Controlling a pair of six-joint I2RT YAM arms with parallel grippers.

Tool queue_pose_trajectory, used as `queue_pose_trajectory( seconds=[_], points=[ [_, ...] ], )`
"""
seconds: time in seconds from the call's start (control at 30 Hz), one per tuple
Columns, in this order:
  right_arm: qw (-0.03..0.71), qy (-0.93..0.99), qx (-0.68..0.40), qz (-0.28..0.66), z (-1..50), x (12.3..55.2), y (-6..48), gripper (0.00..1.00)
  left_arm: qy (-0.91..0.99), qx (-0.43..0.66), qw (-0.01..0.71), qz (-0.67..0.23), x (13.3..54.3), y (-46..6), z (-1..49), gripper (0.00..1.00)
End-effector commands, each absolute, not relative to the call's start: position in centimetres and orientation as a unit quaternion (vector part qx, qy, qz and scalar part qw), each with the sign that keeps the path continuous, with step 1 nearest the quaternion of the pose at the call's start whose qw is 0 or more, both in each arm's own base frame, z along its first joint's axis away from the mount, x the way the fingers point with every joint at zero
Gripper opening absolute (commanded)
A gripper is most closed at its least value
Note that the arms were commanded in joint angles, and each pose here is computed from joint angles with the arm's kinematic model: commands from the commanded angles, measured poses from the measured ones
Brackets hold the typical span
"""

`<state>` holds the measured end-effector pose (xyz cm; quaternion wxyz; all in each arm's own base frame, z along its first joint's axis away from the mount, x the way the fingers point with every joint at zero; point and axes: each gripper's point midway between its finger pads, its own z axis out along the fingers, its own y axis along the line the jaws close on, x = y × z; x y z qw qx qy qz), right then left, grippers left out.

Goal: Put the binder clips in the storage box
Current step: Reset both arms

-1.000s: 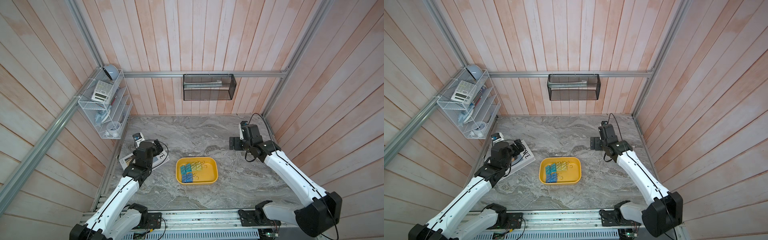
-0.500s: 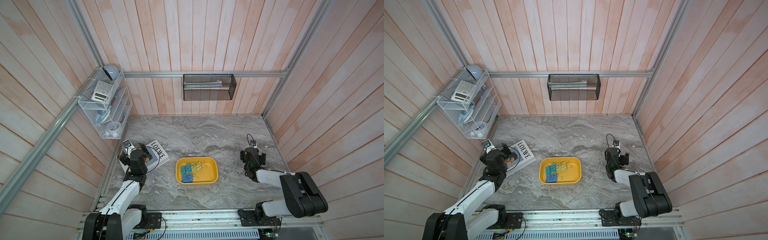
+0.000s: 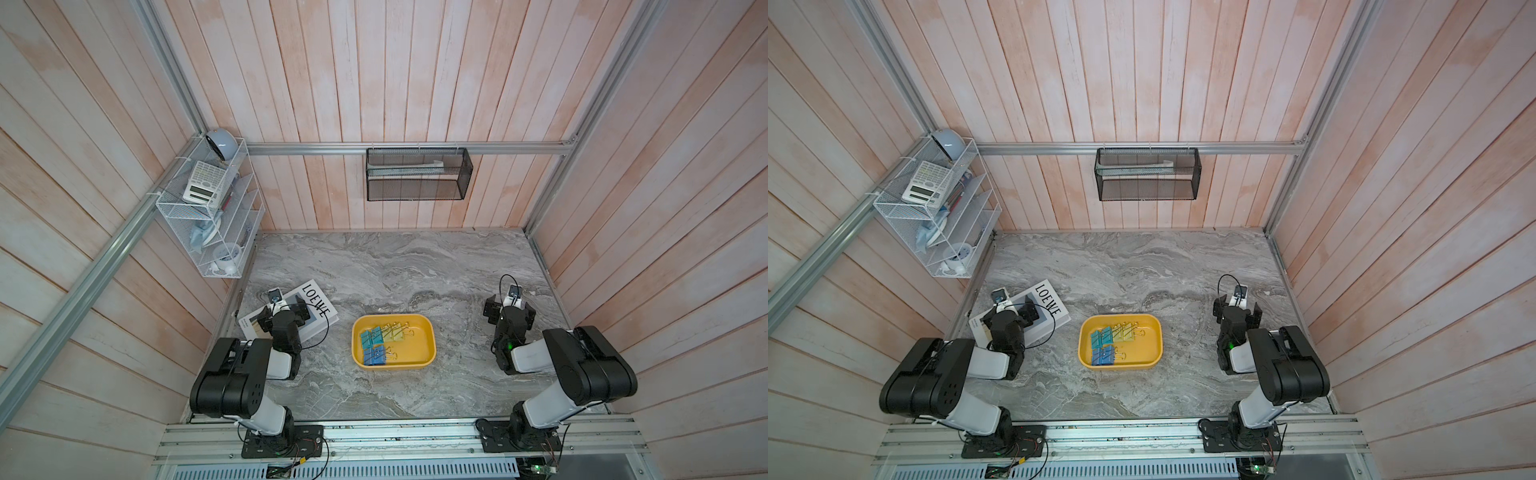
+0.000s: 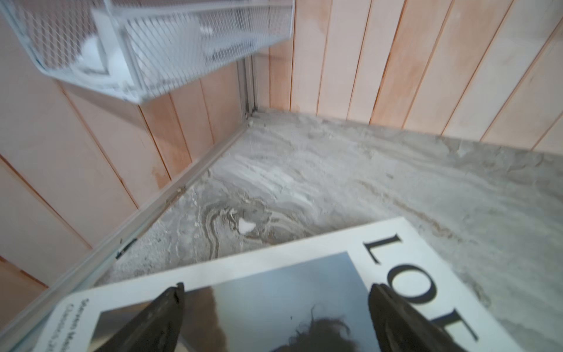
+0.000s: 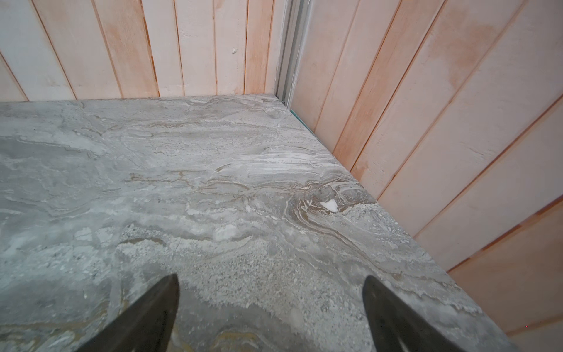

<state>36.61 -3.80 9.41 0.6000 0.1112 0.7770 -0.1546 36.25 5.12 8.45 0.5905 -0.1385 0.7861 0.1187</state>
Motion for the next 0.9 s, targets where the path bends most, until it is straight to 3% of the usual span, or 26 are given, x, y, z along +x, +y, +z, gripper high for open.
queue_pose_trajectory(
  seconds=[0.0, 0.87],
  points=[
    [0.613, 0.769, 0.117, -0.14, 10.5, 37.4, -3.6, 0.98, 0.767, -0.123, 0.621, 0.105, 38.4, 4.3, 11.6, 1.0],
    [0.588, 0.789, 0.113, -0.139, 10.0, 38.6, -3.6, 0.98, 0.765, -0.154, 0.614, 0.123, 38.8, 5.5, 11.5, 1.0]
  ],
)
